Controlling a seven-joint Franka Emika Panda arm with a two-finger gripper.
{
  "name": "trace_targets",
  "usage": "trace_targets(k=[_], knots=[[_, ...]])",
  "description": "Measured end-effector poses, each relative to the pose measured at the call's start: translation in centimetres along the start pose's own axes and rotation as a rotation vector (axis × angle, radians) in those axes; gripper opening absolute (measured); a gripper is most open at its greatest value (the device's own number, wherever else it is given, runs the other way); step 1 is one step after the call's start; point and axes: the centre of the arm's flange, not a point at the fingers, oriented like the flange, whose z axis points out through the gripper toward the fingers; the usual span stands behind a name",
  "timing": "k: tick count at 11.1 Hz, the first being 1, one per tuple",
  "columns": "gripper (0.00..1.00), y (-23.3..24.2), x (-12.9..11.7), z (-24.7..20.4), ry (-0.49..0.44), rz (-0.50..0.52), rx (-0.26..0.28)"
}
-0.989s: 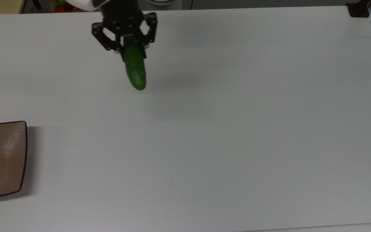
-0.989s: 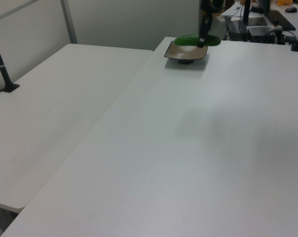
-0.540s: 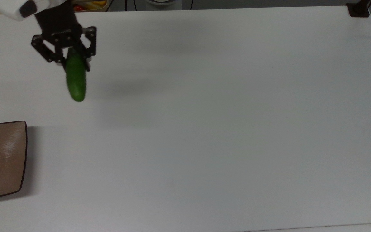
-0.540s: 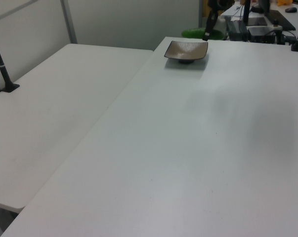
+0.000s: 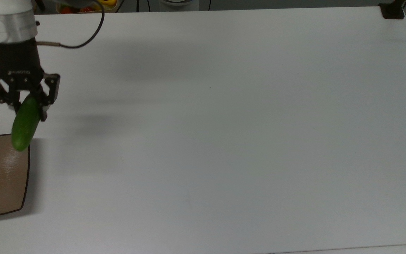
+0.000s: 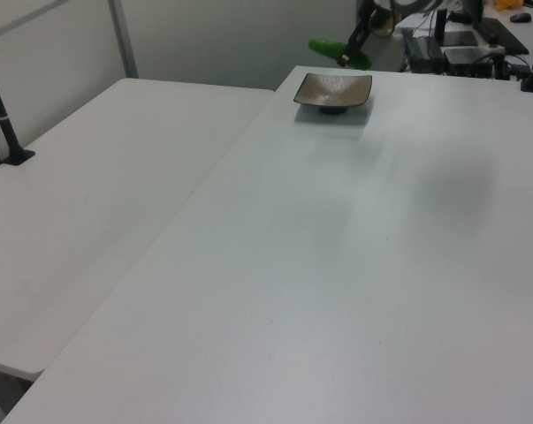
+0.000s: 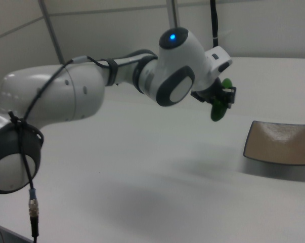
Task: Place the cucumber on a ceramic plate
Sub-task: 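Carry the cucumber over to the brown ceramic plate, then lower the cucumber onto the plate and open the gripper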
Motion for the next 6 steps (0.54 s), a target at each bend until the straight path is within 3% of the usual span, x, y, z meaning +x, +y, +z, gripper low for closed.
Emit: trace_targets(k=[2,6], knots=[[0.46,1.7,-0.3,2.5,0.088,-0.028,-0.061],[0.46,5.9,-1.9,6.7,0.15,-0.095,-0.152]])
